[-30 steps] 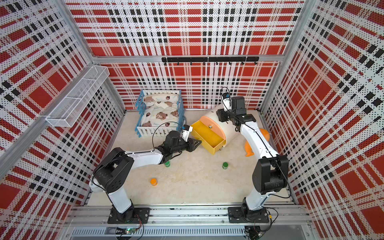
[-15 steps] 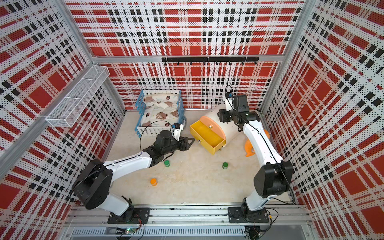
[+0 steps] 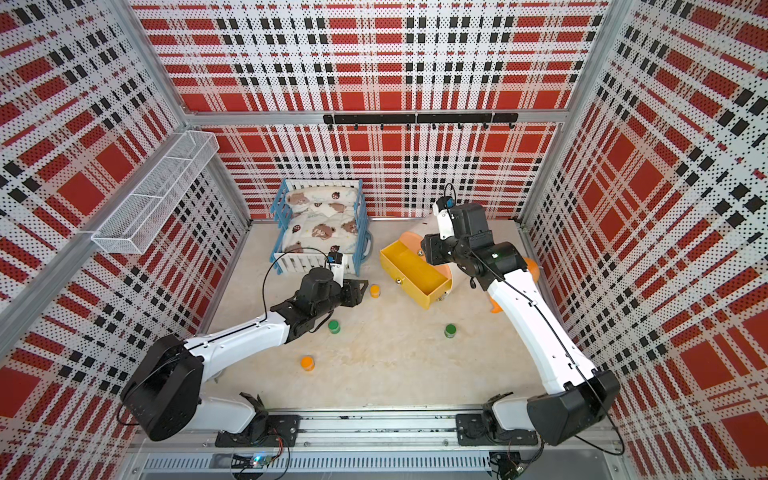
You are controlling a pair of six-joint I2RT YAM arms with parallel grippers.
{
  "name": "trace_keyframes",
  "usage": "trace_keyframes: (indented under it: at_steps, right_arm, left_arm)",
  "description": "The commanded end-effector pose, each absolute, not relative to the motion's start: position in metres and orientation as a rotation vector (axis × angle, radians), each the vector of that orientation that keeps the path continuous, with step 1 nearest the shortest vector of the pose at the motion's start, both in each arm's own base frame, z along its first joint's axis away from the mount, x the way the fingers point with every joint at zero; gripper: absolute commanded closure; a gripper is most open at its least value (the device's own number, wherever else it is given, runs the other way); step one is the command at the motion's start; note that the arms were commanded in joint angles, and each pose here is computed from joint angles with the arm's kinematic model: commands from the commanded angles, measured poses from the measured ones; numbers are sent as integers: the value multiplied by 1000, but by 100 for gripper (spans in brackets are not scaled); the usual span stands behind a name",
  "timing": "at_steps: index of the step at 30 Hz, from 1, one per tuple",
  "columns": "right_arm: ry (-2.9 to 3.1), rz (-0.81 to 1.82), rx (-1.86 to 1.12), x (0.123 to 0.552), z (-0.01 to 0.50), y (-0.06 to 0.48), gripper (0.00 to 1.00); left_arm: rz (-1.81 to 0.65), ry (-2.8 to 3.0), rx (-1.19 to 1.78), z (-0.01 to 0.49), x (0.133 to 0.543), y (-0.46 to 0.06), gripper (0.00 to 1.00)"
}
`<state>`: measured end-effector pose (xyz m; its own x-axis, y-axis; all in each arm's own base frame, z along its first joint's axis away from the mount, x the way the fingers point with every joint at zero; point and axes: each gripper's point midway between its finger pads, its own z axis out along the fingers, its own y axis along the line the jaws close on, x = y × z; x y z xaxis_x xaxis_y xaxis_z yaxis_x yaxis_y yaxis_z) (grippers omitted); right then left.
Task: Put the paint cans in the drawer according to color
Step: Pick up the paint can at the center of the board.
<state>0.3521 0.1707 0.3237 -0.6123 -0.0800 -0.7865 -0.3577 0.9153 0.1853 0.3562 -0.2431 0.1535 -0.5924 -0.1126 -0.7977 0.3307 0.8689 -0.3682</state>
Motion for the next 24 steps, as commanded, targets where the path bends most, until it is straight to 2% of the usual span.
trace_keyframes:
  at_steps: [1,6,15,24]
  right_arm:
    - [2266,402,-266,335,306,173,48]
    - [2236,499,-203,319,297,181,50]
    - [2196,471,-146,314,301,168,51]
    - [2156,544,-120,306,313,169,51]
  left_arm:
    - [-533,2134,158,134,362,-246,42]
    - [-447,2163,195,110,375,-266,43]
    - [-269,2215,142,67,402,-274,44]
    - [-232,2210,107,63,427,-266,44]
